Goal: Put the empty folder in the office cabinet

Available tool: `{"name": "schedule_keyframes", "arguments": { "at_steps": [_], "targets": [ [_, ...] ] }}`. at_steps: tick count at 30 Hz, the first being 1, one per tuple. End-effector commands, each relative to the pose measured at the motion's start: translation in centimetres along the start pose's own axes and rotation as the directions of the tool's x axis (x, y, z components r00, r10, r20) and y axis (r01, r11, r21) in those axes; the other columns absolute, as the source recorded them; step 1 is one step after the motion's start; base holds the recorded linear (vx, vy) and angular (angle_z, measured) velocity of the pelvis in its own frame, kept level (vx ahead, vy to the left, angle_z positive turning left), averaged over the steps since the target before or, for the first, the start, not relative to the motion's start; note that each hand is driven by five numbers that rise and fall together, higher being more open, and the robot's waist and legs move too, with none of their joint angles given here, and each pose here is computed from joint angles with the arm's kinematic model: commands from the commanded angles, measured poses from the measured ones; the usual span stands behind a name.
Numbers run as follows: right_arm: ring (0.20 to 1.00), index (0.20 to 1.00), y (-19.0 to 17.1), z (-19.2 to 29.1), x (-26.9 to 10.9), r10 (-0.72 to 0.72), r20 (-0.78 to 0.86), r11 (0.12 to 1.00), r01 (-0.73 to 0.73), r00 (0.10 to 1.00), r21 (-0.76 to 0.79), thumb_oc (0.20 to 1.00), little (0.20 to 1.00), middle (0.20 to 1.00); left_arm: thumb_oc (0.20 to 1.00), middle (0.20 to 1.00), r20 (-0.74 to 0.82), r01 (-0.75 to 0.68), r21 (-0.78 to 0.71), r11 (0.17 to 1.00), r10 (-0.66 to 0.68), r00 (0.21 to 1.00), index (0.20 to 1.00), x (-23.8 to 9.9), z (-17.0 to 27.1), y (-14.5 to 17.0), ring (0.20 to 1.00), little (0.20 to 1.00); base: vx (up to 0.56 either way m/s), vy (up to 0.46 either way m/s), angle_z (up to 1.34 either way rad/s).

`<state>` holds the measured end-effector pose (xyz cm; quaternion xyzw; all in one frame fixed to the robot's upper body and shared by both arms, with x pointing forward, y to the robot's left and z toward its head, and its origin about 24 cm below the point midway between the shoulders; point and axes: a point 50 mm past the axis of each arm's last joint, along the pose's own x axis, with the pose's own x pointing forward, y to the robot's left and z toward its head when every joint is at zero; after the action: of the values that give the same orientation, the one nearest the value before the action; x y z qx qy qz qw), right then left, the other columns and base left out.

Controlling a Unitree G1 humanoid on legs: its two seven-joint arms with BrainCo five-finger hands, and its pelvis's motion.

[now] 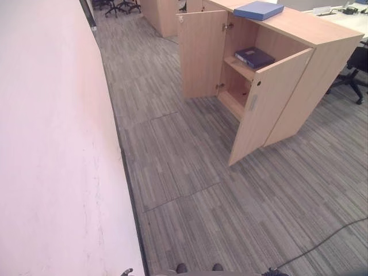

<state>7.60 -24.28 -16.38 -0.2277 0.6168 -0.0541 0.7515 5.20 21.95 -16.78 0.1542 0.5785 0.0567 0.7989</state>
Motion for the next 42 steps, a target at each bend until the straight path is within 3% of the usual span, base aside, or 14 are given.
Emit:
{"name": "schedule_keyframes", "arguments": {
  "at_steps": [1, 6, 22, 27, 42],
  "targets": [
    [1.0, 1.0, -1.1, 0.3, 0.2, -0.043, -0.019, 0.999, 0.043, 0.999, -0.026, 1.0, 1.0, 1.0, 1.0, 1.0, 0.026, 0.006, 0.015, 1.0, -0.006, 1.0, 1.0, 0.1, 0.8, -0.3, 1.0, 1.0, 0.0, 0.0, 0.0],
    [1.0, 1.0, -1.0, 0.4, 0.1, -0.051, -0.011, 0.999, 0.051, 0.999, -0.015, 1.0, 1.0, 1.0, 1.0, 1.0, 0.072, -0.027, 0.05, 0.998, 0.024, 0.997, 1.0, 0.2, 1.5, 0.1, 1.0, 1.0, 0.0, 0.0, 0.0],
    [1.0, 1.0, -1.0, 0.5, 0.2, -0.027, -0.004, 0.999, 0.027, 1.0, -0.047, 1.0, 1.0, 1.0, 1.0, 1.0, -0.026, 0.029, 0.045, 0.999, -0.028, 0.999, 1.0, 0.2, -0.2, 0.1, 1.0, 1.0, 0.0, 0.0, 0.0],
    [1.0, 1.0, -0.7, 0.2, 0.1, -0.04, -0.019, 0.999, 0.039, 0.999, -0.025, 1.0, 1.0, 1.0, 1.0, 1.0, 0.041, -0.053, 0.128, 0.99, 0.048, 0.998, 1.0, 0.3, 0.9, 0.7, 1.0, 1.0, 0.0, 0.0, 0.0],
    [1.0, 1.0, -0.9, 0.2, 0.1, -0.058, -0.023, 0.996, 0.057, 0.998, -0.062, 1.0, 1.0, 1.0, 1.0, 1.0, -0.024, -0.023, 0.204, 0.979, 0.029, 0.999, 1.0, 0.2, -0.3, 0.1, 1.0, 1.0, 0.0, 0.0, 0.0]
  ]
}}
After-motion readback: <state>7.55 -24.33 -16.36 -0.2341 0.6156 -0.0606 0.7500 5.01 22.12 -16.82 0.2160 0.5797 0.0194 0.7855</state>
